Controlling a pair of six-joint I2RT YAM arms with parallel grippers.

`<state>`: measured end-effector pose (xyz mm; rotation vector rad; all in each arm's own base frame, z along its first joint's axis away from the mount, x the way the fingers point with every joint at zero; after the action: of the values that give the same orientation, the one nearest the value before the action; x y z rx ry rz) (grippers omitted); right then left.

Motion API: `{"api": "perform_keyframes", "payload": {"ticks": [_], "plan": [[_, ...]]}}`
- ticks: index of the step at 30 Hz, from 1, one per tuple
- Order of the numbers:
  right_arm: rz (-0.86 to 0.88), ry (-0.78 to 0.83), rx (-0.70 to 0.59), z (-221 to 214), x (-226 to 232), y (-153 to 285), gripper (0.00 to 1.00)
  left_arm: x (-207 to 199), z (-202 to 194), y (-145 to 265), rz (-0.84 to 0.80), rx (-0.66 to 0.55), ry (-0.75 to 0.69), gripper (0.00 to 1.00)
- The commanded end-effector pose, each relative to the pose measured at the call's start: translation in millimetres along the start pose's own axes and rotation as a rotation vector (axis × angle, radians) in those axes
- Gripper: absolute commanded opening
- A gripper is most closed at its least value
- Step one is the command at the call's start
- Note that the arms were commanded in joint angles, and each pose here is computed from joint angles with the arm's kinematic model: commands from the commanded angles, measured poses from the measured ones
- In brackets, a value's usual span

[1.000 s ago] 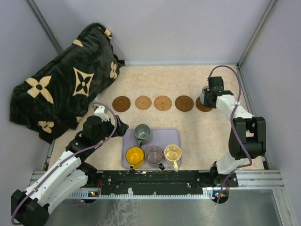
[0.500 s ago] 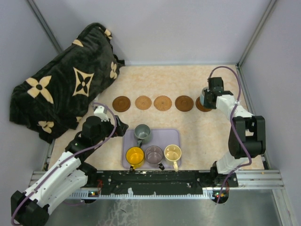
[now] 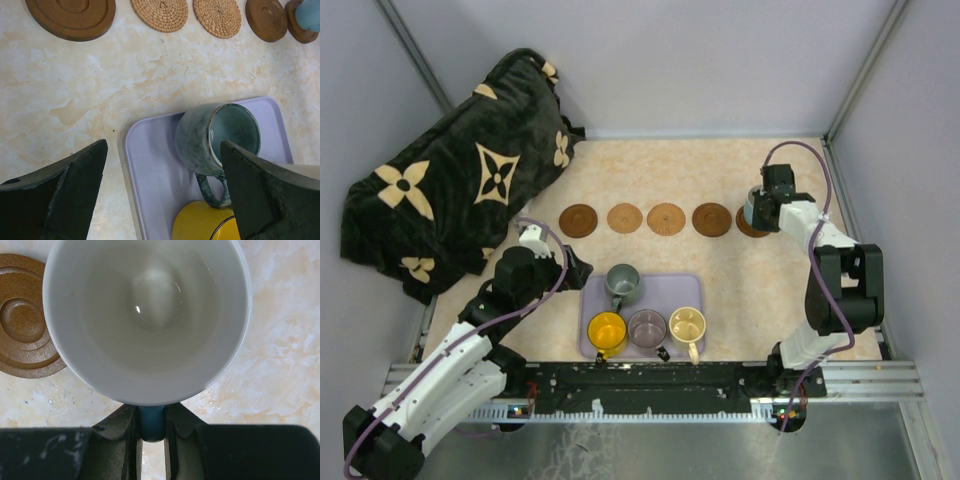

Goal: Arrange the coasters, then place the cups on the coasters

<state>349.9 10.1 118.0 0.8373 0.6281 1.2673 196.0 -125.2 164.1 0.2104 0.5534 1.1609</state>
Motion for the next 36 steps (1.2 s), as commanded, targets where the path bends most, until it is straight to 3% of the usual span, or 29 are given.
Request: {"api": "perform_keyframes", "payload": {"ticks": [1, 8, 11, 36], "plan": [[-0.003, -0.019, -0.084, 22, -1, 2, 0.16, 1, -1, 0, 0.007, -0.01, -0.013, 1.0], [-0.024, -0.023, -0.083, 21, -3, 3, 0.39, 1, -2, 0, 0.008, -0.008, -0.01, 1.0], [-0.022, -0.025, -0.082, 21, -3, 4, 0.43, 2, -2, 0, 0.009, -0.008, -0.01, 1.0], [-0.06, -0.046, -0.081, 10, -10, 11, 0.41, 5, -2, 5, 0.027, -0.016, -0.008, 1.0]]}}
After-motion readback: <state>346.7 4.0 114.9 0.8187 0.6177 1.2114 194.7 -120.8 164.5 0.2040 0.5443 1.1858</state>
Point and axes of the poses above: each gripper's point midway between its finger pads, its own y axis back along the fingers, its own x axis along the line the jaws close on, z = x × y, the point moved 5 cm from there along y, back along the fingers, and after that the axes turned 6 degrees about -y, right-handed, at the moved point
